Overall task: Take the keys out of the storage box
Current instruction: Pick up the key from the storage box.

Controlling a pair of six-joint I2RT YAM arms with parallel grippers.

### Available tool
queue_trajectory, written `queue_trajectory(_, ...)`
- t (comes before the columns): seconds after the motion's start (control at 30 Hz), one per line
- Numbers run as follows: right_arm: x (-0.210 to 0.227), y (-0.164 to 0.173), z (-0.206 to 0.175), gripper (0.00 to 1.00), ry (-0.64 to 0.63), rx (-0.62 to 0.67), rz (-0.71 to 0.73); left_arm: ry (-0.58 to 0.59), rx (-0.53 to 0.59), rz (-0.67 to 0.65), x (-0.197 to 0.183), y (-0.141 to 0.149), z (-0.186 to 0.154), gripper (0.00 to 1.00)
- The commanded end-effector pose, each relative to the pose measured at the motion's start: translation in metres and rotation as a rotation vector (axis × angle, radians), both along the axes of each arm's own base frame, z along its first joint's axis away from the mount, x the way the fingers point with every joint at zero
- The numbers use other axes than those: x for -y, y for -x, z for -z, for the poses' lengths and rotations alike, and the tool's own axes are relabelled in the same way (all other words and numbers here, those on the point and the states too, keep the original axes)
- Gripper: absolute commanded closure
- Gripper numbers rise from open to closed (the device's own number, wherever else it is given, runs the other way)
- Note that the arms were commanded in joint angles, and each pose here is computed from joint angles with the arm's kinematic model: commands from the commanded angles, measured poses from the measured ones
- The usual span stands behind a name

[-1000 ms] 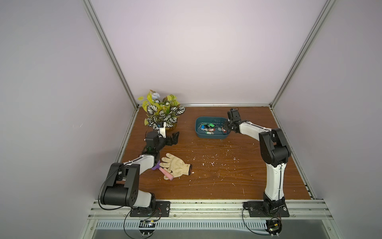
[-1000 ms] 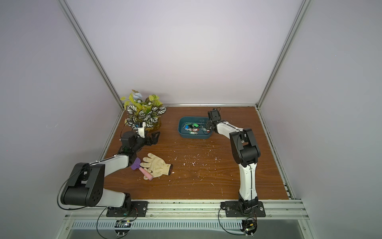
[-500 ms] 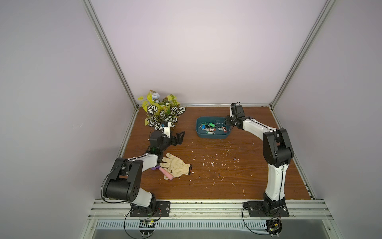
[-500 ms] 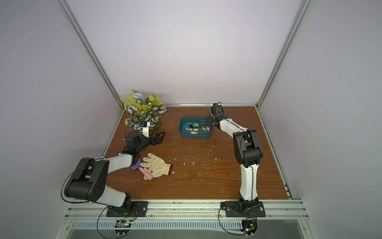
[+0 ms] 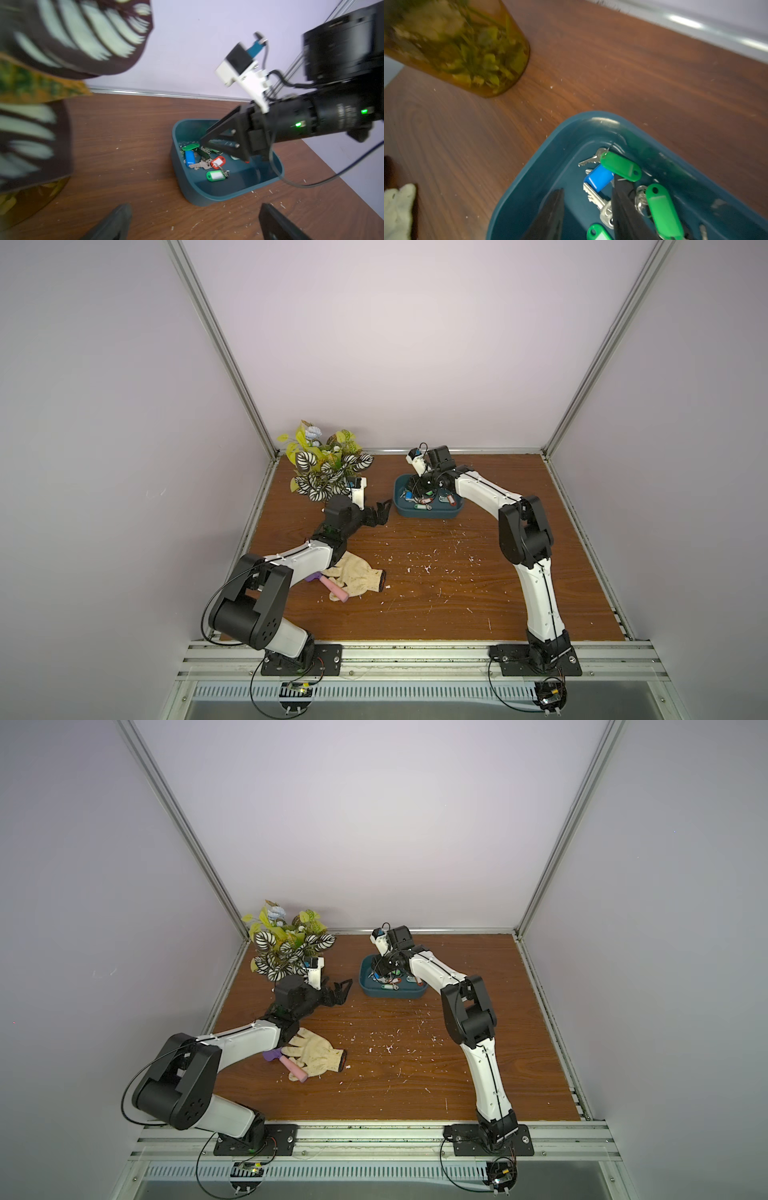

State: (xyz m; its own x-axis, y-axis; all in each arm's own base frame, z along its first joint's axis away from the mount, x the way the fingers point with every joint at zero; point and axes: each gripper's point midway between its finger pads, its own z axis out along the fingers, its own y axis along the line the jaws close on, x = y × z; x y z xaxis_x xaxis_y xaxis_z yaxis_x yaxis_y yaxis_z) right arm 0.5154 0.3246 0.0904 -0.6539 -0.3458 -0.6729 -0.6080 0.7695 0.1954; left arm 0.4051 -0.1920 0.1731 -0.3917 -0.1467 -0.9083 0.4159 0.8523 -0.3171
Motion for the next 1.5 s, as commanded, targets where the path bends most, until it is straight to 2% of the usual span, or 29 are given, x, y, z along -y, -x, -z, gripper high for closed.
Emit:
queue_trajectory(0.0,0.017,0.002,0.005,0.56,0.076,-0.033,-0.022,-0.103,-0.033,-0.062,0.001,-0.007,0.003,0.0)
queue_trajectory(0.23,0.039,-0.011,0.013,0.62,0.168,-0.003,0.069,-0.133,-0.021,-0.06,0.013,-0.017,-0.015,0.0)
queue_trajectory(0.53,0.046,-0.024,0.014,0.65,0.167,0.006,0.116,-0.149,0.001,-0.062,0.013,-0.02,-0.024,0.0)
queue_trajectory(0.87,0.048,-0.043,0.014,0.63,0.187,0.02,0.156,-0.174,0.008,-0.061,0.012,-0.021,-0.025,0.0)
queue_trajectory(1.07,0.046,-0.042,0.019,0.56,0.204,0.008,0.132,-0.183,0.011,-0.066,0.011,-0.022,-0.025,0.0)
queue_trajectory(1.23,0.049,-0.041,0.024,0.56,0.223,0.002,0.132,-0.188,0.007,-0.066,0.011,-0.023,-0.022,0.0)
queue_trajectory(1.47,0.047,-0.043,0.021,0.76,0.217,0.008,0.137,-0.188,0.003,-0.064,0.011,-0.023,-0.021,0.0)
